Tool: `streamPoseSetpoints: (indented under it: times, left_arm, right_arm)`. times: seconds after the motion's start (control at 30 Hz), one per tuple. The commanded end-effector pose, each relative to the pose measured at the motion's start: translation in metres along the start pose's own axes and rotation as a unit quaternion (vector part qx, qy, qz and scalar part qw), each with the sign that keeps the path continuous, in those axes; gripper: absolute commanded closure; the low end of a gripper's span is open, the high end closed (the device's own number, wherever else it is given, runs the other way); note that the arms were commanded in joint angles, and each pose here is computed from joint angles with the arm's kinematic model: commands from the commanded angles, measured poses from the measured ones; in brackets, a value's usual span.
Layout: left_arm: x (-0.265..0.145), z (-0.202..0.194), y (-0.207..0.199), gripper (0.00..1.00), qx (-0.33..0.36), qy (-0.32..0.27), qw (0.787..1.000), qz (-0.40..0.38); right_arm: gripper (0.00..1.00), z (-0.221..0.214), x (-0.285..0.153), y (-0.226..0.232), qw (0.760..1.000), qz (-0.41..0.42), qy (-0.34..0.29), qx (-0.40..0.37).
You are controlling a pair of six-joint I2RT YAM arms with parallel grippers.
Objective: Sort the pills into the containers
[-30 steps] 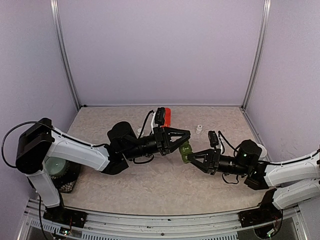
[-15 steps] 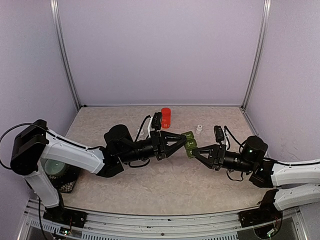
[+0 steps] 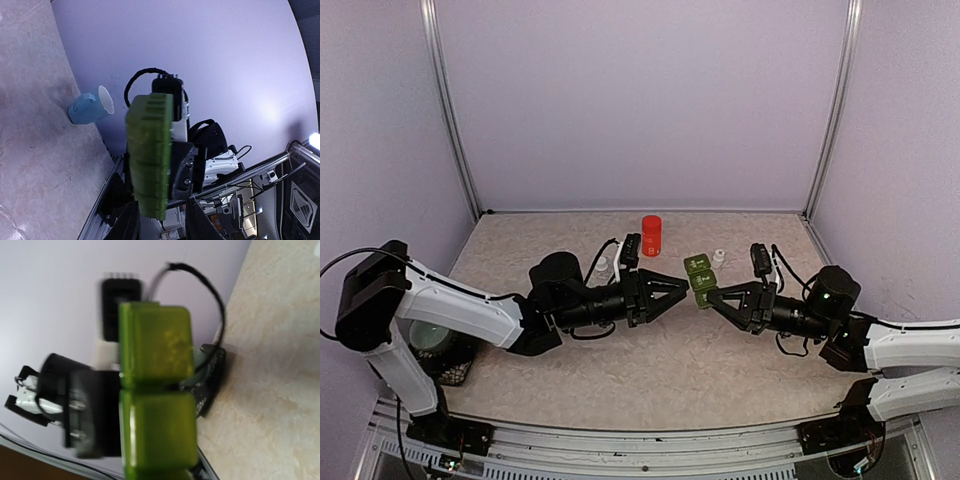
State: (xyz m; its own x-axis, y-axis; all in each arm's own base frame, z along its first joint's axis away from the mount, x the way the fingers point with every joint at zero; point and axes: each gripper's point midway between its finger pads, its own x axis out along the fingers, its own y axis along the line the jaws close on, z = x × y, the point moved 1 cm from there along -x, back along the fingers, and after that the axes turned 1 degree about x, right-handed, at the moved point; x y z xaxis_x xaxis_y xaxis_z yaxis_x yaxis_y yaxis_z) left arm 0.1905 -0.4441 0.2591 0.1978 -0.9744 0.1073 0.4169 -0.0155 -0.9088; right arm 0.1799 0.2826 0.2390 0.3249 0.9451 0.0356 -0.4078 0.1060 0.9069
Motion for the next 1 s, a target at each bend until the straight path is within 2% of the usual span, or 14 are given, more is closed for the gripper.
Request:
streamPoseSetpoints:
  times: [0.0, 0.4, 0.97]
  left_arm:
    - [0.008, 0.004, 0.008, 0.68, -0.006, 0.003, 1.000, 0.011]
    - [0.017, 0.010, -0.011, 0.68, -0.007, 0.002, 0.999, -0.039]
    - [0.012, 0.014, -0.023, 0.67, -0.002, -0.006, 0.998, -0.069]
  right_arm:
    - [1.00, 0.012, -0.001, 0.026, 0.999, 0.034, -0.012, -0.030]
    - [1.00, 0.005, -0.001, 0.014, 0.999, 0.019, -0.001, -0.028]
    - [1.00, 0.003, -0.001, 0.000, 1.000, -0.002, -0.003, -0.022]
